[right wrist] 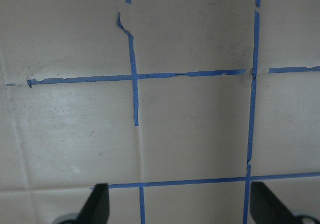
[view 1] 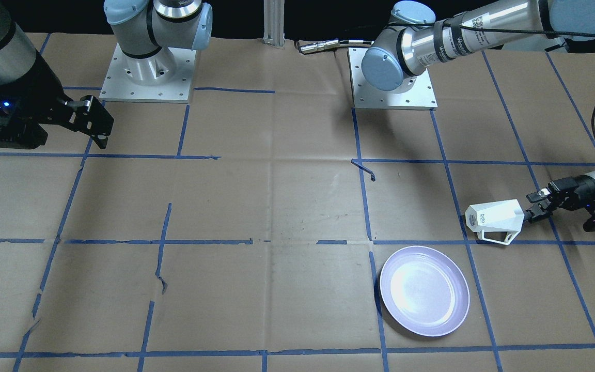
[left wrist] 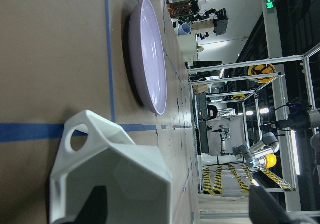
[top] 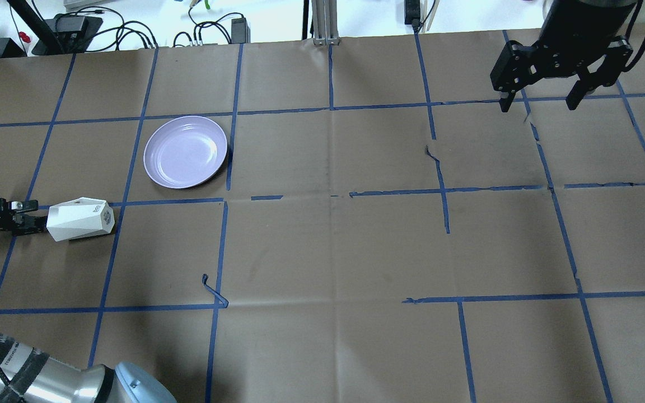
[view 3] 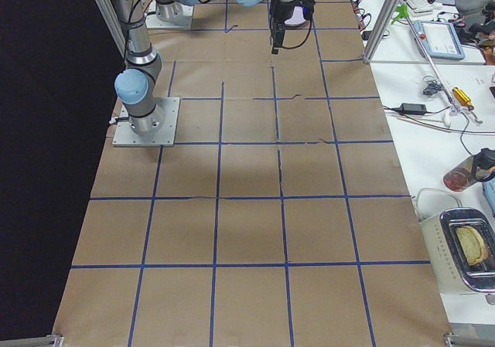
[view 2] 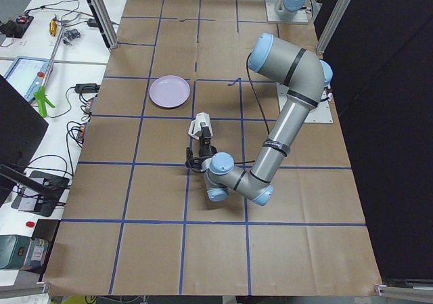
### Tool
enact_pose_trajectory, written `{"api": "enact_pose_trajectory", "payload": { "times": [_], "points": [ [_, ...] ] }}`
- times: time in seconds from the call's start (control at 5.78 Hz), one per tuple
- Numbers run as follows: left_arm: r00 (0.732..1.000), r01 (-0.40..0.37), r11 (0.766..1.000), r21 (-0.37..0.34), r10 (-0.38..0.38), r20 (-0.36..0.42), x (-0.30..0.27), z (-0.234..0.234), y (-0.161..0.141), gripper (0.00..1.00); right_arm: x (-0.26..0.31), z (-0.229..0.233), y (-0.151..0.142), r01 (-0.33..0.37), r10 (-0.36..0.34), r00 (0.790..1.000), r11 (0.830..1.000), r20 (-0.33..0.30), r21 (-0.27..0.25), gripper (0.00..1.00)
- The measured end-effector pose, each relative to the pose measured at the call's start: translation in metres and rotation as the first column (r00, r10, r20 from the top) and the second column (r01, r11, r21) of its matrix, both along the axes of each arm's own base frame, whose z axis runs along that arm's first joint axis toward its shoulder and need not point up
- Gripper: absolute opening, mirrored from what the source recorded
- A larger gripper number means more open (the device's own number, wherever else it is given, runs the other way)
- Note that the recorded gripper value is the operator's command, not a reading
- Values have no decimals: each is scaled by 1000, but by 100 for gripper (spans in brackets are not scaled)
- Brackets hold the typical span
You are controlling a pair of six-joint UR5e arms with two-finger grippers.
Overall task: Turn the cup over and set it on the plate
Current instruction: 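Lift the white cup with the left gripper and rotate it upright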
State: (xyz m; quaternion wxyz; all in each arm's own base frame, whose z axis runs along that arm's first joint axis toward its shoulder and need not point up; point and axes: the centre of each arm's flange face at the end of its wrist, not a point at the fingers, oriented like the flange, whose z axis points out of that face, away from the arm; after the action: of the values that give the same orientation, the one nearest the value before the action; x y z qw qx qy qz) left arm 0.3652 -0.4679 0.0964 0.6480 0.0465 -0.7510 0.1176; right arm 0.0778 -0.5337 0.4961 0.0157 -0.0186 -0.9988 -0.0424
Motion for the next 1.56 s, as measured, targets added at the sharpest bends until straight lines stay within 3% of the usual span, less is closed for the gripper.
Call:
{"api": "enact_pose_trajectory", "payload": {
  "times": [0.35, 0.52, 1.04, 1.21, 1.56],
  "points": [
    [999, -22, 1000, -8, 22, -42, -13, -1, -6, 10, 0, 0, 0, 0, 0, 1000, 1000, 0, 0, 100],
    [999, -22, 1000, -12, 21, -45, -14, -1, -6, 0, 0, 0, 0, 0, 0, 1000, 1000, 0, 0, 100],
    [999, -26, 999, -26, 25, -37, -11, 11, -7, 0, 0, 0, 0, 0, 0, 1000, 1000, 0, 0, 100],
    [998, -36, 999, -14, 35, -42, -9, 38, -6, 0, 0, 0, 0, 0, 0, 1000, 1000, 0, 0, 100],
    [995, -95, 994, 55, 96, -15, -16, 143, 0, 0, 0, 0, 0, 0, 0, 1000, 1000, 0, 0, 100]
  ]
}}
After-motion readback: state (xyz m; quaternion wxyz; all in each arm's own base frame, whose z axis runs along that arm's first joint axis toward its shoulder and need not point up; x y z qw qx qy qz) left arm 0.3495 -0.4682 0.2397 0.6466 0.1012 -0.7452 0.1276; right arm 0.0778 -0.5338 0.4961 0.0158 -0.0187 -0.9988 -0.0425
